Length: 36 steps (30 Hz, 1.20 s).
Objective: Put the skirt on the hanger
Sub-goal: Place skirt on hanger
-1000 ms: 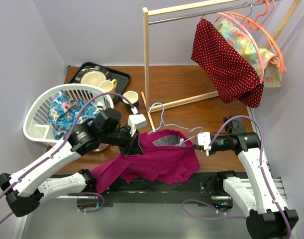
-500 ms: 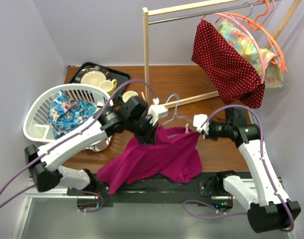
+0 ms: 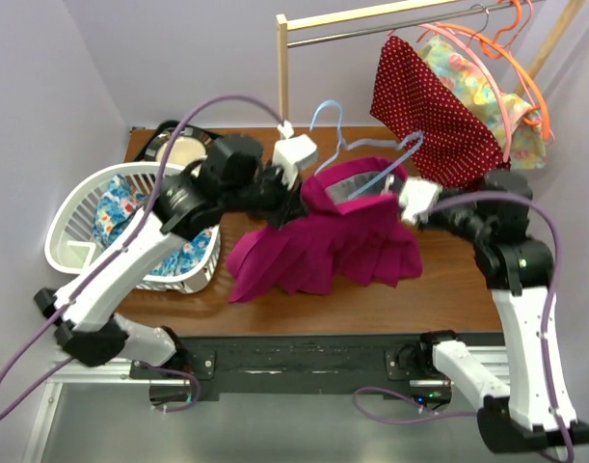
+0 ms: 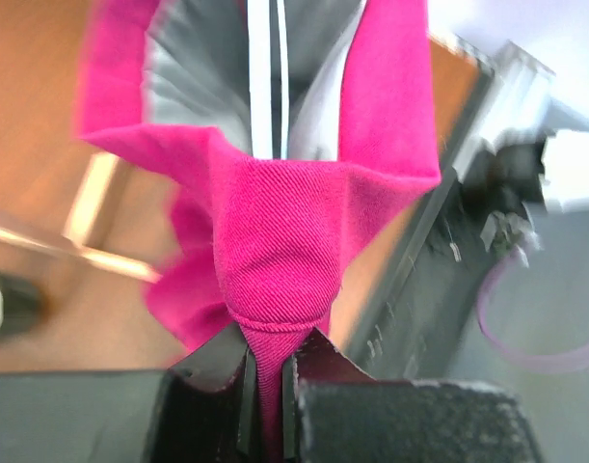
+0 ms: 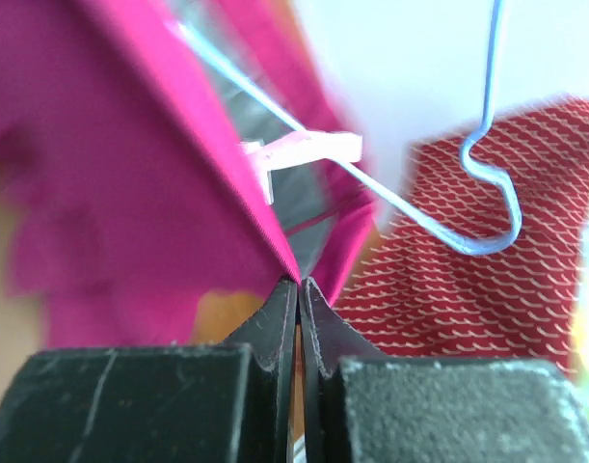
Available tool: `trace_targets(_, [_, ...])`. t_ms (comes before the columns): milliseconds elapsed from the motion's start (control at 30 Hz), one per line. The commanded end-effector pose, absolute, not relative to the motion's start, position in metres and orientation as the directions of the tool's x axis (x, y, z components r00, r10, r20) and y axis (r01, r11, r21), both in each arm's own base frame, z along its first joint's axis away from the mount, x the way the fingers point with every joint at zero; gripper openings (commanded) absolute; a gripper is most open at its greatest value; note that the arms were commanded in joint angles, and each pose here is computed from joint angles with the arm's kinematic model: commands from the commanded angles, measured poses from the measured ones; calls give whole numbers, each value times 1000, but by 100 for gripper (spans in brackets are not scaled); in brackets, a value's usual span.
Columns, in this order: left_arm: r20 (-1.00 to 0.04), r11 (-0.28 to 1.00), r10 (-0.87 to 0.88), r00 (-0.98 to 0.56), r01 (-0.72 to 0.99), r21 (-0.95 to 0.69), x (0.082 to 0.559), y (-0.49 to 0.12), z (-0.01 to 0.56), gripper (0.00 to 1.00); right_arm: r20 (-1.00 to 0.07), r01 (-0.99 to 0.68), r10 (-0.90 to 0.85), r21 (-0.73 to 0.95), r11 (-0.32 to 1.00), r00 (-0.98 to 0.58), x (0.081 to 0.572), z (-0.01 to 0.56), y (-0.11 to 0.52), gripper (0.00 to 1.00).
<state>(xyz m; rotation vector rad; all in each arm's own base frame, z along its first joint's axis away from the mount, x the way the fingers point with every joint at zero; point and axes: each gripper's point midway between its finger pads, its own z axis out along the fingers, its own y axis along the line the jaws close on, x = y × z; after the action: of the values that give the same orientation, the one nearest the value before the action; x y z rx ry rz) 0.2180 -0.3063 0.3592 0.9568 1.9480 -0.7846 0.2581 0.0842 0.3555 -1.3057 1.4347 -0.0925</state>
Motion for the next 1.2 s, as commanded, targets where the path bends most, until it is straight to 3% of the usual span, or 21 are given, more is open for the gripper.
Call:
trace_targets(0, [-778, 411, 420, -467, 862, -296, 157, -280, 281, 0, -564, -878, -757, -477, -26, 329, 166, 240, 92, 0])
trace_targets(33, [-737, 418, 428, -523, 837, -352, 145, -276, 258, 0, -588, -942, -761, -324, -91, 276, 134, 196, 90, 0])
trace_targets(67, [-721, 405, 424, -548, 827, -390, 131, -271, 244, 0, -576, -946, -763, -290, -146, 294, 124, 177, 88, 0])
trace_targets(133, [-577, 434, 446, -685, 729, -530, 91, -260, 161, 0, -557, -957, -778, -183, -225, 290, 103, 126, 79, 0])
trace_targets(200, [-534, 451, 453, -714, 700, -554, 77, -252, 138, 0, -560, -962, -784, -127, -241, 270, 93, 106, 77, 10])
trace_targets(233, [-527, 460, 443, -726, 688, -561, 75, -251, 136, 0, -565, -959, -777, -109, -261, 276, 89, 102, 77, 24])
trace_targets(300, [-522, 477, 432, -735, 678, -559, 74, -247, 131, 0, -589, -961, -765, -87, -263, 262, 85, 106, 80, 35])
trace_targets(400, [-526, 487, 429, -735, 678, -550, 73, -243, 131, 0, -632, -977, -748, -86, -193, 204, 97, 130, 90, 45])
trace_targets(567, [-550, 480, 431, -715, 698, -532, 70, -238, 134, 0, -712, -989, -698, -29, 145, -82, 160, 181, 109, 55])
trace_targets(700, [-665, 432, 376, -646, 756, -491, 73, -238, 162, 0, -736, -942, -595, 187, 277, -322, 177, 173, 125, 59])
trace_targets(867, [-727, 493, 264, -633, 737, -462, 81, -223, 180, 0, -774, -913, -517, 191, 361, -366, 207, 178, 134, 64])
trace_targets(967, [-697, 573, 234, -678, 675, -464, 86, -213, 173, 0, -818, -938, -486, 175, 299, -308, 196, 191, 142, 64])
trace_targets(1000, [-692, 594, 224, -686, 660, -461, 88, -211, 169, 0, -836, -965, -501, 120, 235, -226, 192, 193, 144, 65])
trace_targets(1067, [-686, 614, 184, -704, 627, -479, 90, -209, 169, 0, -841, -980, -504, 173, 96, -198, 154, 187, 149, 66])
trace_targets(1100, [-688, 619, 156, -709, 613, -491, 93, -211, 171, 0, -852, -994, -515, 108, -1, -93, 146, 182, 150, 66])
trace_targets(1167, [-690, 623, 129, -712, 600, -503, 95, -212, 171, 0, -838, -984, -540, 153, -93, -79, 124, 161, 160, 67])
